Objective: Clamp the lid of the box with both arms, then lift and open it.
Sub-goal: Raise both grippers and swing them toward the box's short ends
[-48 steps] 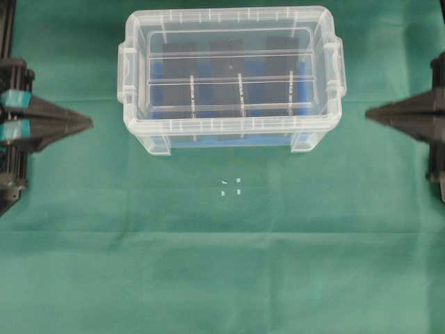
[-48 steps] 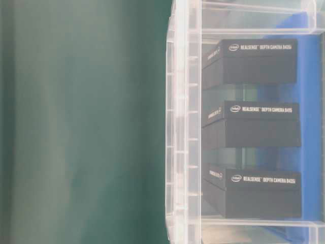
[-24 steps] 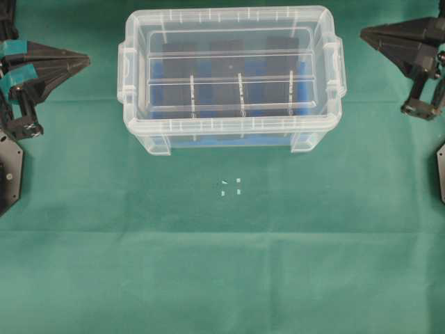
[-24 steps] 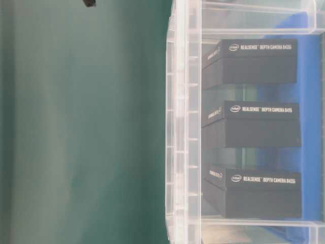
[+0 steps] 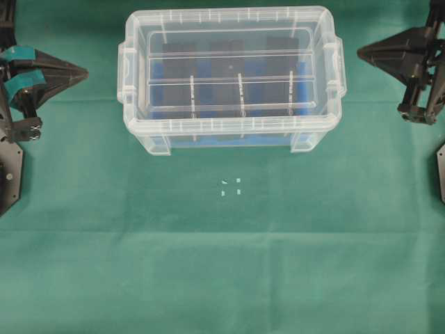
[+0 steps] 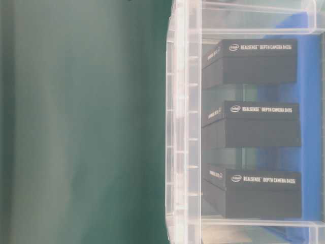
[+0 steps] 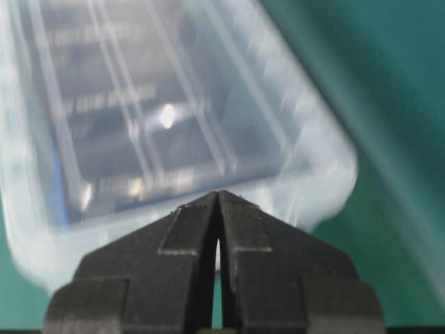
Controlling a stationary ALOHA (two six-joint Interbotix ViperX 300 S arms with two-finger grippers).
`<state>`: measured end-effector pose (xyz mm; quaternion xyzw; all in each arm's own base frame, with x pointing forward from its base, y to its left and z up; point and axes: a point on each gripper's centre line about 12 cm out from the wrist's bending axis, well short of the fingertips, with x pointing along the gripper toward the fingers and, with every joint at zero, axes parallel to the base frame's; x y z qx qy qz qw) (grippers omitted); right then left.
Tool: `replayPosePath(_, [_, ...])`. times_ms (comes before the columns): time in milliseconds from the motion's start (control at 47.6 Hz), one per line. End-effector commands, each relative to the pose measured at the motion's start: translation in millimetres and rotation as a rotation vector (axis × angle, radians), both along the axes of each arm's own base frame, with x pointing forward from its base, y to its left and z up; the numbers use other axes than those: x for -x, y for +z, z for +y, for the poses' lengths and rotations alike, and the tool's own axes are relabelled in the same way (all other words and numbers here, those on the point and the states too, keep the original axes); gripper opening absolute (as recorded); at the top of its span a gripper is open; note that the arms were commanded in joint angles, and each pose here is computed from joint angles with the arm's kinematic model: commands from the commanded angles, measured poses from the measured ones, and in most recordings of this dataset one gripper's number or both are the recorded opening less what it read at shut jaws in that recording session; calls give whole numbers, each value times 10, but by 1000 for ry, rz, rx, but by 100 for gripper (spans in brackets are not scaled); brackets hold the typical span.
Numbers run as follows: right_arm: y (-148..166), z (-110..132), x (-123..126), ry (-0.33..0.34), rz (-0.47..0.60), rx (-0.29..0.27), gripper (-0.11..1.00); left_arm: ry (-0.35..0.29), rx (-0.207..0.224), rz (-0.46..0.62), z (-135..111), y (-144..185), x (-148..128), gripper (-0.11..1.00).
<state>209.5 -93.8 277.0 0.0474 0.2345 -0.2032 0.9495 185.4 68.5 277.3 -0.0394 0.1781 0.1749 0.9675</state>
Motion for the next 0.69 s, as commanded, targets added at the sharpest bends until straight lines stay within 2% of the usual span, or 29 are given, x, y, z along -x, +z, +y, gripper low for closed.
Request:
replayPosePath(0, [20, -24, -12, -10, 105, -50, 0, 5, 22, 59, 7, 94, 4, 1])
replayPosePath(147, [-136, -29, -18, -13, 296, -135, 0, 7, 68, 184, -15, 69, 69, 1])
replayPosePath(294, [-216, -41, -35, -15, 419, -186, 0, 8, 110, 298, -43, 18, 148, 1])
replayPosePath(504, [-190, -58, -30, -18, 483, -194, 0, 9, 141, 386, -67, -56, 218, 1])
replayPosePath(672, [-179, -63, -33, -19, 481, -191, 0, 9, 136, 391, -65, -63, 222, 1])
